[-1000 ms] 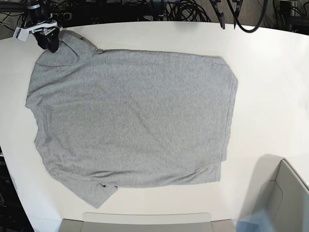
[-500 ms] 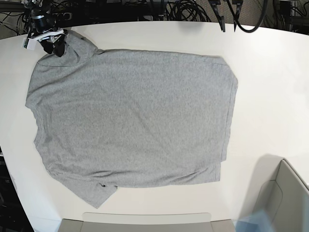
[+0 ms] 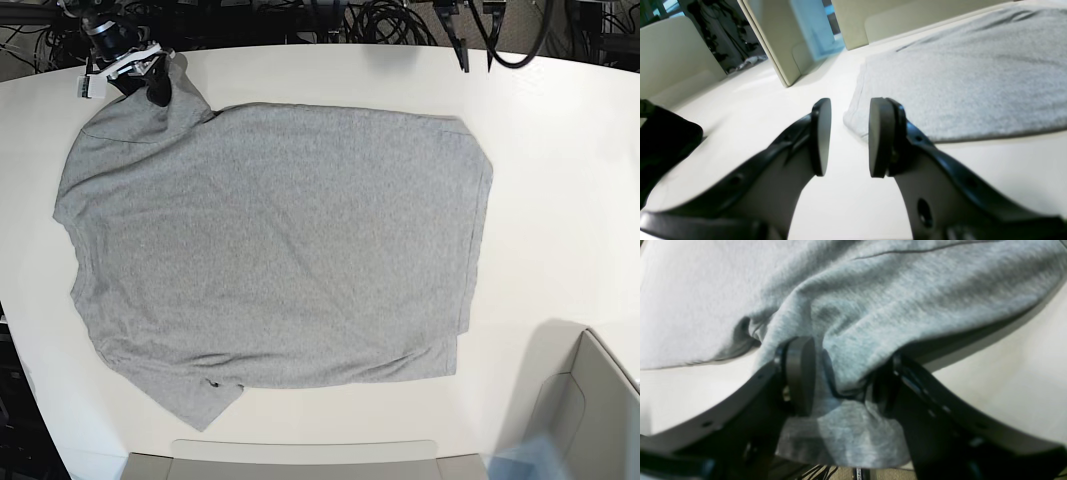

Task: Fold the T-shirt properly
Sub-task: 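Lower both grippers and pinch the shirt's shoulder corners by the collar, then lift the shoulder edge with both grippers and pull it toward the hem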

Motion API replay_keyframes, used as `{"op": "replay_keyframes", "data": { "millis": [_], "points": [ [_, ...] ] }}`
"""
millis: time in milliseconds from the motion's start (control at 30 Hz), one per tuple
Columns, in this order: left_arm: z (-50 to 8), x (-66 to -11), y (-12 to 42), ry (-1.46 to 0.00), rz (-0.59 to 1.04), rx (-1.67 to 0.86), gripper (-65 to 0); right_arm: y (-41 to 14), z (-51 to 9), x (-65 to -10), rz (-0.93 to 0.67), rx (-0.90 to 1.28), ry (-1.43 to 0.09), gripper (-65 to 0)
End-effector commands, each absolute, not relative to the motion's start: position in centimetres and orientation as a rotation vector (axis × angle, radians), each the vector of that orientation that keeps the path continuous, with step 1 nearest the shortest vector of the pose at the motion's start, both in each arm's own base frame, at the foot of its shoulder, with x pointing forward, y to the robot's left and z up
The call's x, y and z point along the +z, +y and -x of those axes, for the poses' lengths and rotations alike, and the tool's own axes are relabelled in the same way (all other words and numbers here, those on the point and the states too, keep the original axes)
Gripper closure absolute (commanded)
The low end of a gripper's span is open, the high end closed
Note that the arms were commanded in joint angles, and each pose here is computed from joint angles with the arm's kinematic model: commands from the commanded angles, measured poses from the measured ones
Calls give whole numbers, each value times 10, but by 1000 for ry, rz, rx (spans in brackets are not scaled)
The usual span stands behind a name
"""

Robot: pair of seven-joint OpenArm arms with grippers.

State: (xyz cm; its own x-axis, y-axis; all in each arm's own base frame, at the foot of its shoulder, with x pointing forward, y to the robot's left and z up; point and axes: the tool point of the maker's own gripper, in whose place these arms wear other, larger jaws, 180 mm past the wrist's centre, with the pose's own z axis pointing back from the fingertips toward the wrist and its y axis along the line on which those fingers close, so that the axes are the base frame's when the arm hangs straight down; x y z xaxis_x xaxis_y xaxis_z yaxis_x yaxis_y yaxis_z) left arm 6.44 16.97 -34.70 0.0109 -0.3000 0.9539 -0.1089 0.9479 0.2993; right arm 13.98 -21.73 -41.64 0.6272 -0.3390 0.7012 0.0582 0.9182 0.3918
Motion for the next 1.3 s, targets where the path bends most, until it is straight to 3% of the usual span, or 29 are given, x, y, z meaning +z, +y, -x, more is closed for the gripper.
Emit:
{"op": "replay_keyframes", "data": {
  "millis": [0, 267, 433, 533, 733, 933, 1267],
  "points": [
    [-65, -339, 171, -1574, -335, -156, -201, -212, -123, -431, -336, -199, -769, -259],
    [-106, -321, 175, -1468, -213, 168, -270, -224, -128, -427, -311, -169, -774, -246],
    [-129, -330, 169, -1206, 167, 388, -274, -226, -126, -429, -292, -149, -758, -246],
    [-140, -345, 187, -1071, 250, 489, -274, -227, -126, -430, -283, -141, -751, -246],
    [-159, -371, 206, -871, 304, 526, -274, -242, -128, -427, -248, -159, -767, -246],
    [-179, -389, 203, -791, 345, 532, -274, -247, -130, -424, -235, -162, -775, -246],
    [-164, -444, 206, -647, 349, 608, -274, -247, -133, -431, -191, -123, -742, -246]
  ]
}}
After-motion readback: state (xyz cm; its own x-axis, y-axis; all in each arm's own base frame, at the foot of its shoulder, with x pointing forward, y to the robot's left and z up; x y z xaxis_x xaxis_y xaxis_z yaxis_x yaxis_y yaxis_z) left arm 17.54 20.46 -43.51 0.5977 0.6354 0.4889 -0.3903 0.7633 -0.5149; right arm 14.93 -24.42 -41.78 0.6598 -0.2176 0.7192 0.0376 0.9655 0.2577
